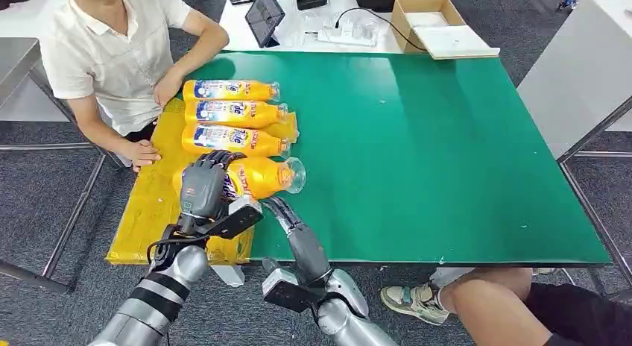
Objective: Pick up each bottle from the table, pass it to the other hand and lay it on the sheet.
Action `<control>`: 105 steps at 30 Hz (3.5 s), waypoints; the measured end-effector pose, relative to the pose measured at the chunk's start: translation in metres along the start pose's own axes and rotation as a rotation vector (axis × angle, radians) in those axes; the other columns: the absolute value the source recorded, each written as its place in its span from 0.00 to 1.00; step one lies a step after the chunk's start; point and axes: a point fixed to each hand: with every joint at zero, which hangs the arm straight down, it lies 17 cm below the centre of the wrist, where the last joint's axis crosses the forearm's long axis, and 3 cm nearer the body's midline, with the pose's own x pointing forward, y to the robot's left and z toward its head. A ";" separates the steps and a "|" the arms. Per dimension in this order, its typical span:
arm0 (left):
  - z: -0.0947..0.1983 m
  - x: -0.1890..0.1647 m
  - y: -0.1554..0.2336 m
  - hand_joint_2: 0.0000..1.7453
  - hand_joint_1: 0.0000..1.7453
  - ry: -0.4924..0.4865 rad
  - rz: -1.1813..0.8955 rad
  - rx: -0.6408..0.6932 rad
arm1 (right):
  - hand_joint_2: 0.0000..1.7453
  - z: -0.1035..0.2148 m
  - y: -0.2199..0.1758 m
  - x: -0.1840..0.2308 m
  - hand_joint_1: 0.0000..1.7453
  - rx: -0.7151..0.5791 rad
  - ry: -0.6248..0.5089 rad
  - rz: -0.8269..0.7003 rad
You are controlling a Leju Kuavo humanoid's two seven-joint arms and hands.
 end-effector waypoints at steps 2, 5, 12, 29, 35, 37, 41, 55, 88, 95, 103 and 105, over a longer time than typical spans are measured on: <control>0.000 -0.016 -0.011 1.00 1.00 0.024 -0.083 -0.068 | 0.00 0.004 -0.006 -0.003 0.00 -0.038 0.022 -0.026; 0.001 -0.038 -0.026 1.00 1.00 0.058 -0.159 -0.161 | 0.00 0.014 -0.014 -0.009 0.00 -0.094 0.059 -0.075; 0.007 -0.067 -0.044 1.00 1.00 0.127 -0.147 -0.254 | 0.00 0.029 -0.026 -0.018 0.00 -0.160 0.103 -0.125; 0.028 -0.132 -0.065 1.00 1.00 0.266 -0.309 -0.410 | 0.00 0.039 -0.036 -0.032 0.00 -0.203 0.148 -0.164; 0.035 -0.138 -0.076 1.00 0.00 0.290 -0.283 -0.484 | 0.00 0.039 -0.037 -0.032 0.00 -0.208 0.146 -0.169; 0.039 -0.137 -0.084 1.00 0.00 0.294 -0.245 -0.532 | 0.00 0.040 -0.037 -0.033 0.00 -0.210 0.146 -0.171; 0.045 -0.135 -0.093 1.00 0.00 0.297 -0.157 -0.585 | 0.00 0.042 -0.037 -0.034 0.00 -0.214 0.145 -0.176; 0.074 -0.041 -0.117 1.00 0.00 0.053 0.337 -0.644 | 0.00 0.049 -0.035 -0.040 0.00 -0.216 0.145 -0.196; 0.043 0.071 0.075 1.00 0.00 -0.172 0.861 0.157 | 0.00 0.055 -0.056 -0.039 0.00 -0.239 0.137 -0.095; 0.044 0.061 0.105 1.00 0.00 -0.183 0.818 0.280 | 0.00 0.052 -0.067 -0.034 0.00 -0.211 0.107 -0.002; 0.045 0.056 0.116 1.00 0.00 -0.186 0.803 0.313 | 0.00 0.051 -0.078 -0.033 0.00 -0.207 0.090 0.036; 0.045 0.055 0.118 1.00 0.00 -0.185 0.799 0.320 | 0.00 0.052 -0.079 -0.033 0.00 -0.202 0.088 0.047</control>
